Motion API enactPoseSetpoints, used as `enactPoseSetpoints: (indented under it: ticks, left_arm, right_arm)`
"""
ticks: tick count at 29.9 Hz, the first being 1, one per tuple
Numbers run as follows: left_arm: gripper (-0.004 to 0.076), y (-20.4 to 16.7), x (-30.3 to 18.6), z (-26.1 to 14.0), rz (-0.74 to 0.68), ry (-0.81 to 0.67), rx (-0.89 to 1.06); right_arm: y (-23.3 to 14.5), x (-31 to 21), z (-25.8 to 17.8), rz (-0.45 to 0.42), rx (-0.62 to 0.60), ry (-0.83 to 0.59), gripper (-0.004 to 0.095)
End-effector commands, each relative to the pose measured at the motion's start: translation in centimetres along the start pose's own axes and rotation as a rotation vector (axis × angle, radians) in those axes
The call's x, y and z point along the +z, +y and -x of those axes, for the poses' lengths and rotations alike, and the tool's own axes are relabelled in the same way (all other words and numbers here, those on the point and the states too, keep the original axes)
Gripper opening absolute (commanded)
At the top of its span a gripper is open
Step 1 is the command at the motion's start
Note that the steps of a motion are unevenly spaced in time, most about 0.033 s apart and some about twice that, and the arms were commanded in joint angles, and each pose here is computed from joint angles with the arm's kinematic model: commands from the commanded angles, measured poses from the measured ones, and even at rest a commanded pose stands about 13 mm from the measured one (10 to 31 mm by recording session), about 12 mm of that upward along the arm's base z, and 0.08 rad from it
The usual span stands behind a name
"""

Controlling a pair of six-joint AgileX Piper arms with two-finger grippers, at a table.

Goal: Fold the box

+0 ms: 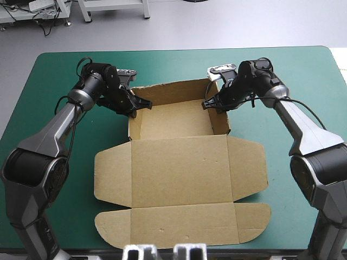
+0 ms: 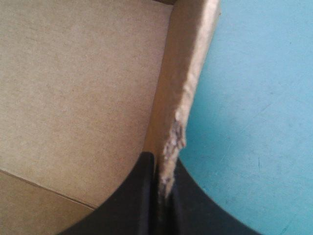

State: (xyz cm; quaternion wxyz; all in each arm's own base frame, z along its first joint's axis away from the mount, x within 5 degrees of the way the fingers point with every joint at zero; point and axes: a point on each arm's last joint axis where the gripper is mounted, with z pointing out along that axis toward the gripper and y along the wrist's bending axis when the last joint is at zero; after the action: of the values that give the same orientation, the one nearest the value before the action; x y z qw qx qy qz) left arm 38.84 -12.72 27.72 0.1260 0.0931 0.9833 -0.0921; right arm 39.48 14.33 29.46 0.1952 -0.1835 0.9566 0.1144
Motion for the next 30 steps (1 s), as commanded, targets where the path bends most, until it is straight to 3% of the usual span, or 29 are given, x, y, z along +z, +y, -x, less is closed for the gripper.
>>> enactPoseSetpoints:
  ticks: [1,10,20,30]
  left_arm:
    - [-0.0010,-1.0,-0.9,0.2,-0.058,-0.034,0.000]
    - [0.0017,-1.2,-1.0,-0.6,-0.078,0.056,-0.007]
    - [0.0179,-1.8,-1.1,-1.1,-0.140,0.114,-0.028]
    - [0.0381,-1.2,-1.4,-0.9,-0.210,0.121,-0.141]
  right_arm:
    - [0.2,-3.0,0.9,-0.029,-0.099,-0.120,0.0060]
    - [0.0,-3.1,0.9,-0.049,-0.141,-0.119,0.0333]
    - [-0.2,-3.1,0.9,-0.073,-0.153,-0.123,0.0437]
    - [-0.3,-3.1,1.2,-0.091,-0.163,-0.144,0.0454]
